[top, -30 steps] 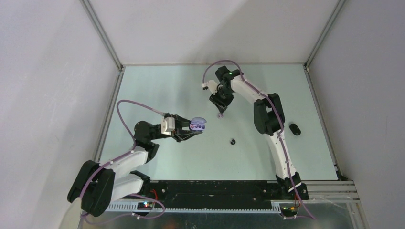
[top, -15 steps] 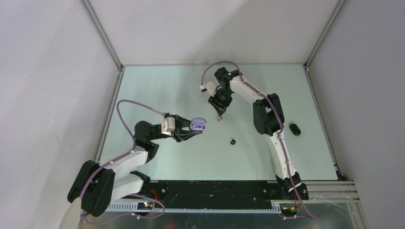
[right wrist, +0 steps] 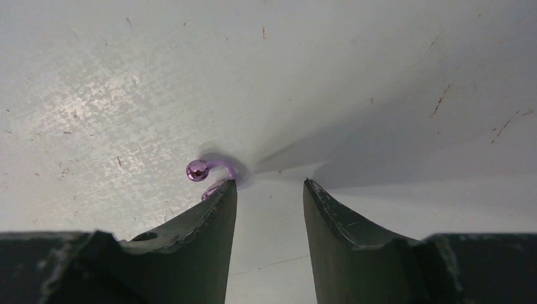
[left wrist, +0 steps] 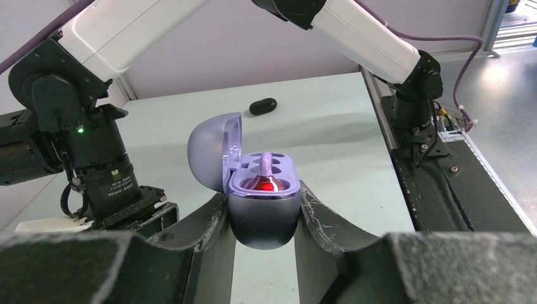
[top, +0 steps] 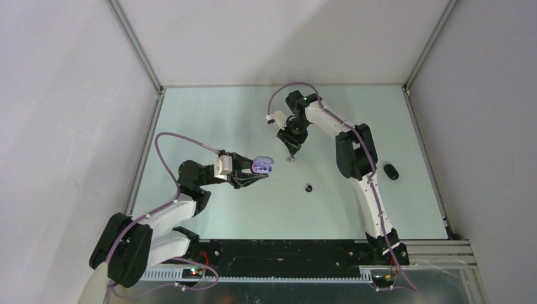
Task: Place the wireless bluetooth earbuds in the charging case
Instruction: Pick up the earbud from the center of the board.
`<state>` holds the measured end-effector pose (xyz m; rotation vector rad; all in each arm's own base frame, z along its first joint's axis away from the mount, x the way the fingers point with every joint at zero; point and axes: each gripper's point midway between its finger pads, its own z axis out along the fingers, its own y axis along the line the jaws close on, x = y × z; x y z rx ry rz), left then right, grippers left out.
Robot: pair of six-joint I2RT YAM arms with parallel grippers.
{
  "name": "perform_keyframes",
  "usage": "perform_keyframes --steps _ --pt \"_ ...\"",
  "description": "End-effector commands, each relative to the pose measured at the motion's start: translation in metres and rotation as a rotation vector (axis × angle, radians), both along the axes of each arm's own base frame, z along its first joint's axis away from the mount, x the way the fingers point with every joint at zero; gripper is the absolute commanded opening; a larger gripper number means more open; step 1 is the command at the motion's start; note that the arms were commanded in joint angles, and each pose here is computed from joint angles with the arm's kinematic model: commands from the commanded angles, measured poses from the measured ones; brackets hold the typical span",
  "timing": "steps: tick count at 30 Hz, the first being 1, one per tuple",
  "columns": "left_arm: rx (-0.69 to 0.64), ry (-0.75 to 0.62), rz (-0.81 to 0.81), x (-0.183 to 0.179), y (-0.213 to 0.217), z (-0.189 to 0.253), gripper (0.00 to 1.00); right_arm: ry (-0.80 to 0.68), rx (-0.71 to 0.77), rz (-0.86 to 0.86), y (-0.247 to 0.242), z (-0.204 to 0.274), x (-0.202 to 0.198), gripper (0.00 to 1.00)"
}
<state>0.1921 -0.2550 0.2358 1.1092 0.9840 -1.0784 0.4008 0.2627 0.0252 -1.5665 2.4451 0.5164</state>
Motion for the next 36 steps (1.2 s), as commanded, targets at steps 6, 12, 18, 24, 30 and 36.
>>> perform_keyframes --steps 6,12,18,24,30,36 --pt "-0.018 -0.075 0.001 -0.001 0.002 0.014 0.00 0.020 0.010 0.035 -0.003 0.016 -0.012 0.43" --pt "-0.020 -0.076 0.001 -0.002 0.002 0.015 0.00 0.050 0.004 0.055 -0.005 0.012 -0.019 0.43" --pt "-0.021 -0.076 -0.004 -0.003 0.002 0.015 0.00 0.065 0.026 0.076 0.000 0.013 -0.024 0.45" --pt "-0.021 -0.076 -0.003 -0.002 0.002 0.015 0.00 0.077 0.052 0.090 0.005 0.015 -0.027 0.48" --pt "-0.019 -0.077 -0.002 -0.002 0.002 0.014 0.00 0.088 0.057 0.104 0.007 0.014 -0.032 0.47" --pt "-0.018 -0.080 -0.003 -0.002 0.002 0.014 0.00 0.115 0.071 0.128 0.009 0.015 -0.040 0.47"
